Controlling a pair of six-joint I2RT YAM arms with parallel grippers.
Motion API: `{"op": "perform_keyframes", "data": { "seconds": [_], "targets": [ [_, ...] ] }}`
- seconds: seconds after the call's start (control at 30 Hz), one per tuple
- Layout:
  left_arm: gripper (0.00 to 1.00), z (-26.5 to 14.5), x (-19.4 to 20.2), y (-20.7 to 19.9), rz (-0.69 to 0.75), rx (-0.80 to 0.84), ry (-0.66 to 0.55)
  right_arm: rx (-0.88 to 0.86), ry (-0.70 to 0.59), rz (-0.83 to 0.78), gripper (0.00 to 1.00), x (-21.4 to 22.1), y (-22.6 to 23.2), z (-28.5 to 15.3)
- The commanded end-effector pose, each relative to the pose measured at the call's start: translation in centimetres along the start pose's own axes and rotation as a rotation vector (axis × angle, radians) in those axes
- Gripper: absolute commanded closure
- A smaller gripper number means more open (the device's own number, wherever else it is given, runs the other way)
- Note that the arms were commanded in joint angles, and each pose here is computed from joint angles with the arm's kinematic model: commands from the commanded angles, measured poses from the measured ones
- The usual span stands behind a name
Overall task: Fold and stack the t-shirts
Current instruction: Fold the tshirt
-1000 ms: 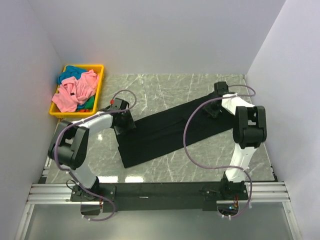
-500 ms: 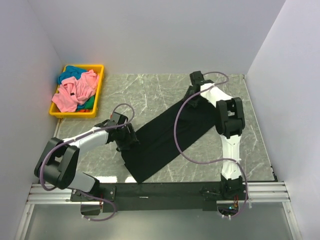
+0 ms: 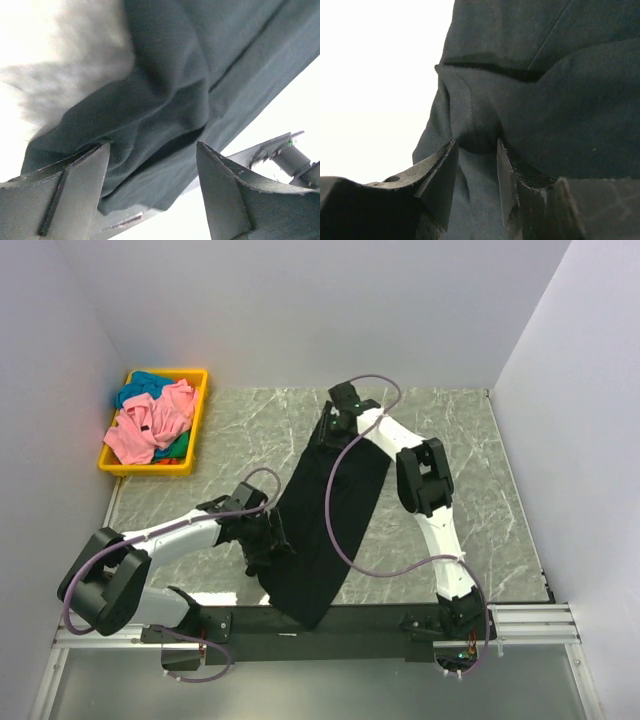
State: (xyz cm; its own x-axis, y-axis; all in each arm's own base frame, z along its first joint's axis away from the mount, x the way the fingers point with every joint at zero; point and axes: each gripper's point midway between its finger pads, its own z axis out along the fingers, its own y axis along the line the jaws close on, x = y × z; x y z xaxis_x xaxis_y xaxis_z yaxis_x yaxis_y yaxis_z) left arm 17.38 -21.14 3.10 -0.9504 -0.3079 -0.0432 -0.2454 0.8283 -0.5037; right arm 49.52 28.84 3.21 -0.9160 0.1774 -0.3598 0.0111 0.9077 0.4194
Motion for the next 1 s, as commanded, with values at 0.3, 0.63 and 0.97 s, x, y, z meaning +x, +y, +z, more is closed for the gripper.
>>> {"op": "perform_keyframes", "data": {
  "seconds": [0.3, 0.63, 0.97],
  "targets": [
    [0.05, -5.2, 1.2, -4.1, 0.046, 0.065, -0.004, -0.033, -0.286, -0.047, 0.53, -3.2, 0.9, -12.4],
    [0.12, -9.0, -6.4, -4.2, 0.111, -0.011, -0.277, -0.059, -0.191, 0.198, 0.60, 5.2, -3.8, -10.2],
    [0.13, -10.5, -17.5, -0.3, 0.122, -0.166, -0.537, 0.036, -0.129, 0.295, 0.62, 6.7, -7.1, -5.3]
  ]
}}
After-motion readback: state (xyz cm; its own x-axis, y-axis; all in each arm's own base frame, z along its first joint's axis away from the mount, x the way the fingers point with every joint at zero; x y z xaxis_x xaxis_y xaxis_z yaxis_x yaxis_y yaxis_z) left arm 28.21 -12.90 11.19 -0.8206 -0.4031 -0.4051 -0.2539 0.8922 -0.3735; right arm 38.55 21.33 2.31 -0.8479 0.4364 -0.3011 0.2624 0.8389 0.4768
